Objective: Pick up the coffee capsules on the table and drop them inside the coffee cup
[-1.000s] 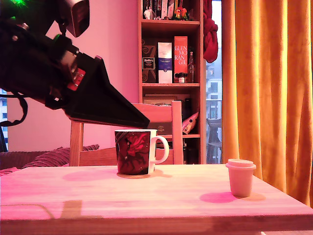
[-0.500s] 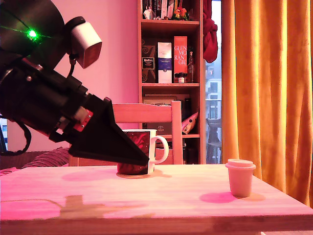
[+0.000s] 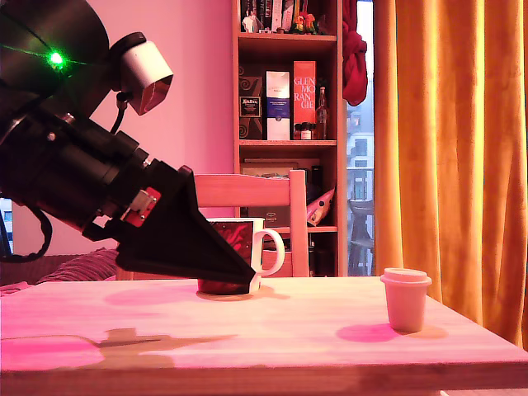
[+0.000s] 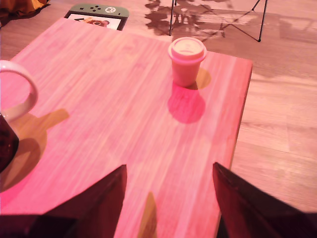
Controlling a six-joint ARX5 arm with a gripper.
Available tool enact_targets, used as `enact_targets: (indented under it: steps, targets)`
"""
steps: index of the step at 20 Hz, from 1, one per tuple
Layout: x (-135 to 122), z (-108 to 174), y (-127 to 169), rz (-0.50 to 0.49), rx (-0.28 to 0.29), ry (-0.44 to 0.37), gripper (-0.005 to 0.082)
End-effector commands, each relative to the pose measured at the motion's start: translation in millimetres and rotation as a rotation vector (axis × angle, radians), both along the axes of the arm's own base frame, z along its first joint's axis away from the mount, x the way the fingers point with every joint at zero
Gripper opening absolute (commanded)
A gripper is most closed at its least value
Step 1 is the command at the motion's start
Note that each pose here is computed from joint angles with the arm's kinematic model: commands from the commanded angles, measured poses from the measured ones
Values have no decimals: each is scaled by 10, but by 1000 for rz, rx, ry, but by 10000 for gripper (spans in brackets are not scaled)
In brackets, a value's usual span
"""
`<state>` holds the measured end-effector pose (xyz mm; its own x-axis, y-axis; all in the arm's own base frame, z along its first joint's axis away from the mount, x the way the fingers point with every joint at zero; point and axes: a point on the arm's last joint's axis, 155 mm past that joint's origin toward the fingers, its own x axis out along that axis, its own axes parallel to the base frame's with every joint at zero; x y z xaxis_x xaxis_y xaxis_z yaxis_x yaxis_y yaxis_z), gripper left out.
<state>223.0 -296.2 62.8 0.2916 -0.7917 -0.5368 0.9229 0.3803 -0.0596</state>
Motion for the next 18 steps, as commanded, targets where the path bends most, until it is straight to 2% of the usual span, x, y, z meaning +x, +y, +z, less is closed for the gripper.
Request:
enact_targets:
  steps: [1,4,8,12,16,18]
  targets:
    - [-19,-12,0,-4,1,-10,501]
    - [72,59,-11,18,-12,-54,501]
    - [170,248,-98,-6,-36,-135,501]
    - [196,282,-132,-39,-27,-191,500]
    - [191,181,-229,-79,-39,-160,500]
    - [231,105,-289,-88,-23,-130,500]
